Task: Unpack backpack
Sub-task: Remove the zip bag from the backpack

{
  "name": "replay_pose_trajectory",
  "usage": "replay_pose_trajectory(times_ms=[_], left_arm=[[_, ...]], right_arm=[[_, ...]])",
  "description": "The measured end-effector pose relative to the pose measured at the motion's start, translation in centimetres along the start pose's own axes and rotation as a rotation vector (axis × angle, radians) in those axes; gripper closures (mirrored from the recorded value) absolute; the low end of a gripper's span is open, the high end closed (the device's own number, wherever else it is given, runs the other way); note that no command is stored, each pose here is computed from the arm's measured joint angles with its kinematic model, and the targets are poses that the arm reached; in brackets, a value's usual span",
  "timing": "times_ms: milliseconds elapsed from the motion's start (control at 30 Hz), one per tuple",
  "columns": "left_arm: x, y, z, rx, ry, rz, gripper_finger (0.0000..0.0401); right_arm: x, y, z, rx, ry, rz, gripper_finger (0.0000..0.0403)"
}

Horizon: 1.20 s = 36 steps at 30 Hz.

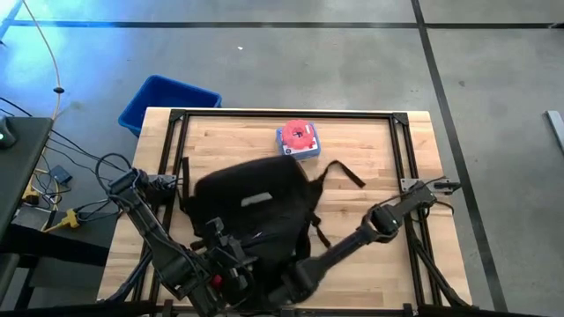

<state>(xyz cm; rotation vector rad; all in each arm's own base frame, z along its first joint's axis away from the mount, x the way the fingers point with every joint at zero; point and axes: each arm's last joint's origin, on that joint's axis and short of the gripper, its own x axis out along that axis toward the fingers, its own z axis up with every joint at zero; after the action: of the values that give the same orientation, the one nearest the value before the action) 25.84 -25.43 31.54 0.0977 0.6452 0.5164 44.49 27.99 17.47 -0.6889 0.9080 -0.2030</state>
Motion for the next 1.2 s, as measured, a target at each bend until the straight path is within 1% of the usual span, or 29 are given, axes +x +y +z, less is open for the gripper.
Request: replay_pose_trajectory(times_ms=[100, 233, 300, 467, 633, 767, 867, 933, 967, 1033, 1100, 1133, 1200], left_arm=[[0.8, -0.1, -0.3, 0.027, 0.013, 0.04, 0.04], [2.4, -0.2, -0.6, 0.058, 0.033, 0.117, 0.04], [3.2, -0.3, -0.7, 0.058, 0.043, 0.143, 0.04], [3.8, -0.1, -0.6, 0.053, 0.048, 0.169, 0.04], [3.8, 0.2, -0.6, 0.069, 0.029, 0.198, 0.04], [4.2, 0.3, -0.6, 0.053, -0.007, 0.232, 0.04], [5.1, 0.6, -0.5, 0.074, 0.031, 0.251, 0.04], [5.6, 0.4, -0.4, 0.062, 0.042, 0.245, 0.04], [5.7, 0.4, -0.4, 0.062, 0.052, 0.243, 0.04], [5.8, 0.2, -0.4, 0.066, 0.066, 0.224, 0.0401], [5.7, -0.3, -0.3, 0.06, 0.065, 0.192, 0.0401], [5.8, -0.5, -0.3, 0.068, 0.061, 0.184, 0.0401], [5.9, -0.5, -0.2, 0.082, 0.058, 0.185, 0.0401]], right_arm=[[-3.0, 0.2, 0.3, -0.047, -0.071, 0.018, 0.0402], [-7.3, -0.7, 0.9, -0.067, -0.156, 0.004, 0.0402], [-9.0, -0.9, 1.2, -0.074, -0.198, 0.035, 0.0402], [-11.9, 0.4, 0.6, -0.108, -0.227, 0.105, 0.0402], [-14.4, 1.6, -0.4, -0.114, -0.228, 0.089, 0.0403], [-15.7, 2.3, 0.4, -0.112, -0.339, 0.105, 0.0403], [-17.3, 3.0, 1.6, -0.175, -0.487, 0.146, 0.0403], [-18.7, 2.5, 2.3, -0.194, -0.587, 0.179, 0.0403], [-19.5, 1.7, 2.7, -0.191, -0.631, 0.186, 0.0403], [-20.7, -0.4, 3.3, -0.157, -0.688, 0.174, 0.0403], [-21.0, -1.5, 4.0, -0.1, -0.733, 0.163, 0.0403], [-20.9, -1.6, 4.0, -0.099, -0.733, 0.166, 0.0403], [-20.4, -0.9, 3.9, -0.126, -0.728, 0.192, 0.0403]])
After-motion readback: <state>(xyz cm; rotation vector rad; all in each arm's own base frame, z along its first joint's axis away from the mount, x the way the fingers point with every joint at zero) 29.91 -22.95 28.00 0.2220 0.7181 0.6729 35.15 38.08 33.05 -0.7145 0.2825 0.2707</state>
